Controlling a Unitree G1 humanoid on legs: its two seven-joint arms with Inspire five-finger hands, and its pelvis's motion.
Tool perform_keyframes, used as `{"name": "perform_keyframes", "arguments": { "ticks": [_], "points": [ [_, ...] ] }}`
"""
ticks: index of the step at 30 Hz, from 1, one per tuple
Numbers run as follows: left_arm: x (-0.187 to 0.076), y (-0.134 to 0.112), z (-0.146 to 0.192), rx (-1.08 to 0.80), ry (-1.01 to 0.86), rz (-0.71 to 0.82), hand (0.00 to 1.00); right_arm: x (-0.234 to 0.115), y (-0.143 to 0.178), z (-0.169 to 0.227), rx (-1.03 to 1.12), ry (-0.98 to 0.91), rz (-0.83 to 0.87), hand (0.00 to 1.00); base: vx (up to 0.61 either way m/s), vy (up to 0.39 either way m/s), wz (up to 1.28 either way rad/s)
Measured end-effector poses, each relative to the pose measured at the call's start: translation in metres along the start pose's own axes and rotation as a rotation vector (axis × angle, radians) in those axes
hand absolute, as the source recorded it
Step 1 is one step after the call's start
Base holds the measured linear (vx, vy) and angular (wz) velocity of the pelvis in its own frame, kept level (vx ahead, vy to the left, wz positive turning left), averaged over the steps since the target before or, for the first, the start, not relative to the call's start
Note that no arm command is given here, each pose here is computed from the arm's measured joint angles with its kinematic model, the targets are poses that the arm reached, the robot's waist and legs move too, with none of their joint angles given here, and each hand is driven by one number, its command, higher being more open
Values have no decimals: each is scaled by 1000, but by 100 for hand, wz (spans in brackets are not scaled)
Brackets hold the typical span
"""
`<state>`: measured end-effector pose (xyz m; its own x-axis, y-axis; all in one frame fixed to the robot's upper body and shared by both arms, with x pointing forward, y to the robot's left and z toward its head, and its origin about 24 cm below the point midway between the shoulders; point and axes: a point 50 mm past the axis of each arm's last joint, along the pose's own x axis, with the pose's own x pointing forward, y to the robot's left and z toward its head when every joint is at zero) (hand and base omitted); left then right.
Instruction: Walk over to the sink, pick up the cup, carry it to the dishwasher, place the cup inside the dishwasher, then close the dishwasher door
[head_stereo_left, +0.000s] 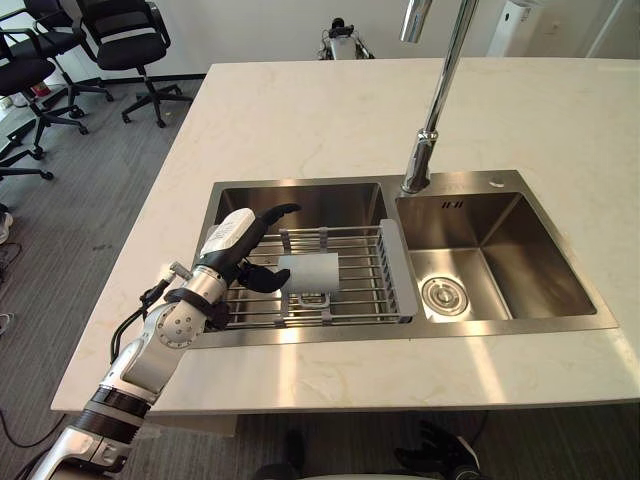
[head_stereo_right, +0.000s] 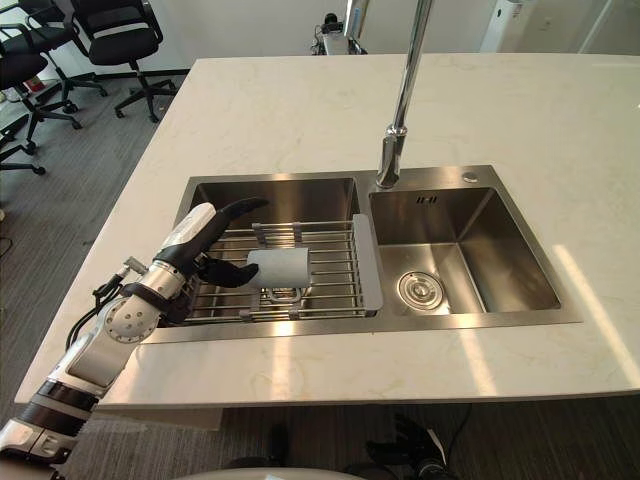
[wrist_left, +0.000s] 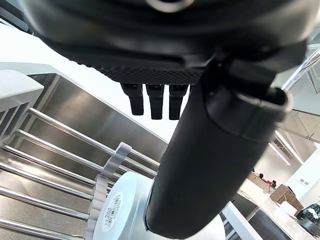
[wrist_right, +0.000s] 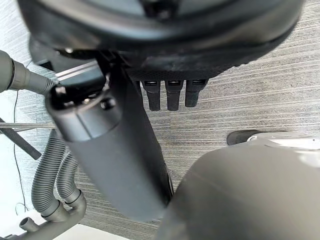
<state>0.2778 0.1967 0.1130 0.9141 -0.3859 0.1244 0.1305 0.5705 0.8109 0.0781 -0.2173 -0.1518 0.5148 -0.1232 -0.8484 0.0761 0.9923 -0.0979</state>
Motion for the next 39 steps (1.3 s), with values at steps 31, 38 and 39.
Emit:
{"name": "perform_keyframes", "arguments": {
  "ticks": [31, 38, 39],
  "points": [
    [6, -50, 17, 55, -68, -181, 90, 2, 1, 4, -81, -5, 11, 90, 0, 0, 0],
    [18, -58, 9, 165, -33, -224, 90, 6, 4, 15, -81, -31, 17, 90, 0, 0, -1],
    [20, -58, 9, 176, -34, -225, 90, 6, 4, 15, -81, -32, 18, 90, 0, 0, -10]
  ]
}}
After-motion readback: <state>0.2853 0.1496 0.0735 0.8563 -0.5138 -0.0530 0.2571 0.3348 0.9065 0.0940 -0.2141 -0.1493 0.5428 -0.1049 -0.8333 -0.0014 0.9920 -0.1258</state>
